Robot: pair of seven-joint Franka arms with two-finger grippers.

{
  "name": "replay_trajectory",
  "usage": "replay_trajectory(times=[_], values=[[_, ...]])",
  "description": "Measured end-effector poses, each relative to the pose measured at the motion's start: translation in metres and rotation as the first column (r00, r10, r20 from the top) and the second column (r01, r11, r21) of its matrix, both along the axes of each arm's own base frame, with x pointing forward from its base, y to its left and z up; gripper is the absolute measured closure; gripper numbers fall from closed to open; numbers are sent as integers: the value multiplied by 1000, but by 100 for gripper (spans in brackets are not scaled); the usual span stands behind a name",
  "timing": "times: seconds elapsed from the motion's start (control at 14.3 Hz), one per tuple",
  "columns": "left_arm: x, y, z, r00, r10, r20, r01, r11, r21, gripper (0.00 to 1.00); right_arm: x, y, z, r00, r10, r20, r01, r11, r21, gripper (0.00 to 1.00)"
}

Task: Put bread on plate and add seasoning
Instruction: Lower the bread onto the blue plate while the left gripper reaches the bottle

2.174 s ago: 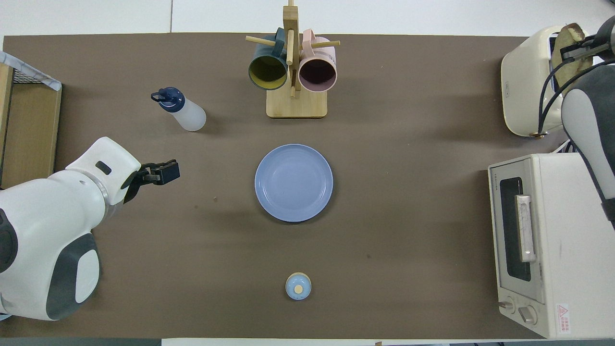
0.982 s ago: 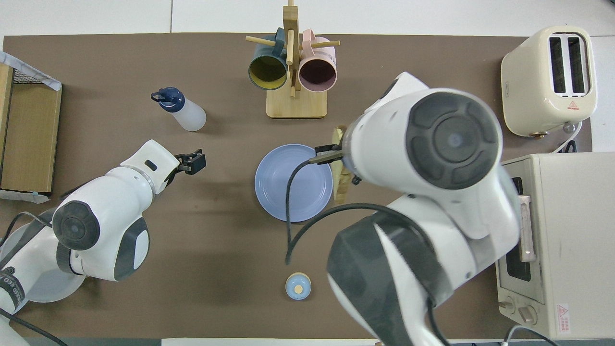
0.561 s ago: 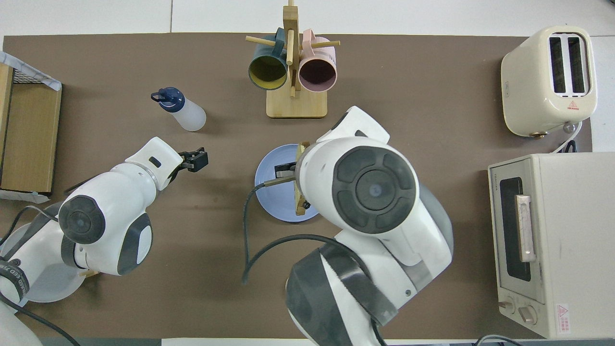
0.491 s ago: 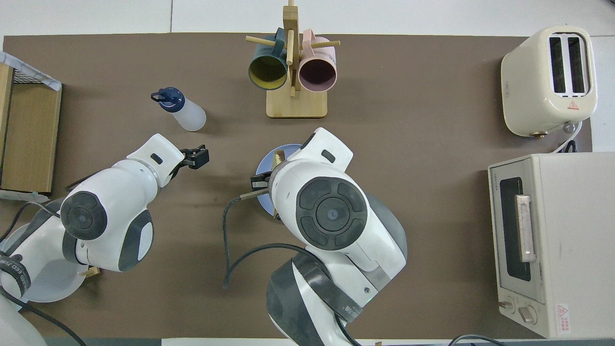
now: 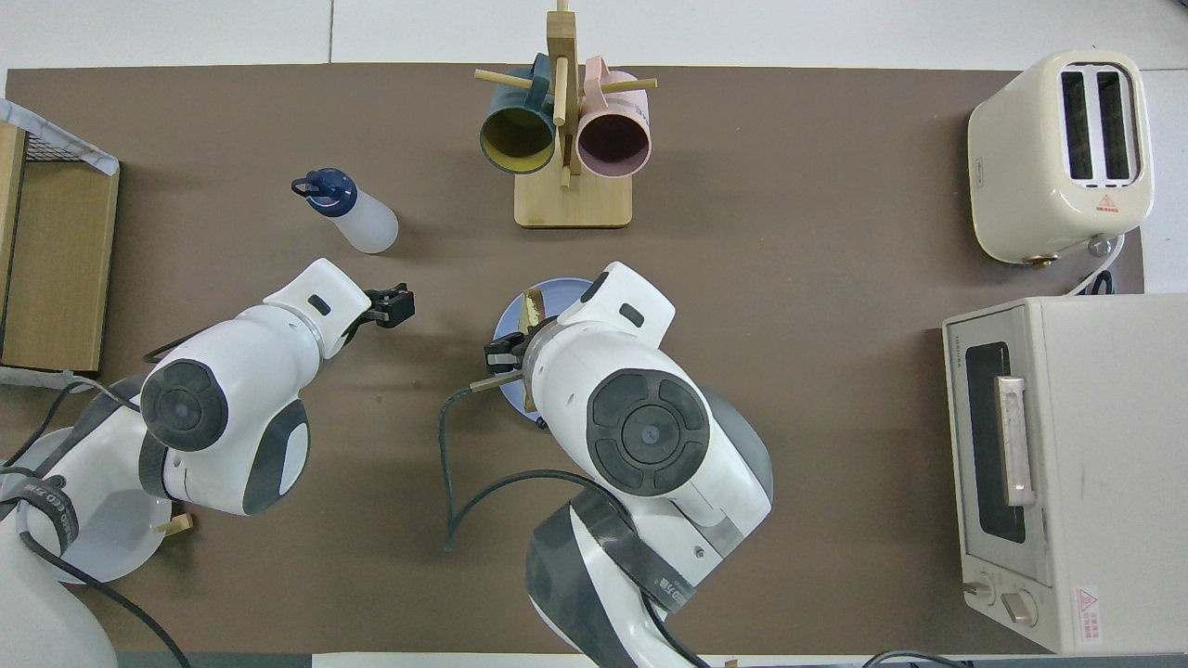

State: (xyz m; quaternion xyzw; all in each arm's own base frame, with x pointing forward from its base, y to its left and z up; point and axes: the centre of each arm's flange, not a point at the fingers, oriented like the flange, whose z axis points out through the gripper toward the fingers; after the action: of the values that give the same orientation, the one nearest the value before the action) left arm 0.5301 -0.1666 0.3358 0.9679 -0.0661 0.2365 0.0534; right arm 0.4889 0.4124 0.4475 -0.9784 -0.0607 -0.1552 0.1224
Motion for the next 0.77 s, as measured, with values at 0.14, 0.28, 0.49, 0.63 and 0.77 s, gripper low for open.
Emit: replay_trajectory(times=[0.14, 0.28, 0.49, 0.63, 0.77], values=[[6, 1, -1, 1000, 1, 4, -1, 1000, 3, 0, -1, 0, -2, 1000, 0, -2, 0, 1000, -2, 93], [10, 5, -2, 1000, -4, 7, 4, 1000, 15, 0, -3, -2, -10, 1000, 0, 15, 0, 1000, 13, 93], [18, 6, -2, 1000, -2, 14, 2, 1000, 17, 0, -8, -6, -28, 1000, 0, 26, -1, 1000, 23, 93], [25, 9, -4, 1000, 1, 18, -1, 1000, 24, 0, -9, -7, -32, 1000, 0, 24, -1, 1000, 21, 93], [31, 12, -6, 1000, 6, 22, -7, 999, 36, 0, -9, -7, -33, 1000, 0, 22, 0, 1000, 19, 93]])
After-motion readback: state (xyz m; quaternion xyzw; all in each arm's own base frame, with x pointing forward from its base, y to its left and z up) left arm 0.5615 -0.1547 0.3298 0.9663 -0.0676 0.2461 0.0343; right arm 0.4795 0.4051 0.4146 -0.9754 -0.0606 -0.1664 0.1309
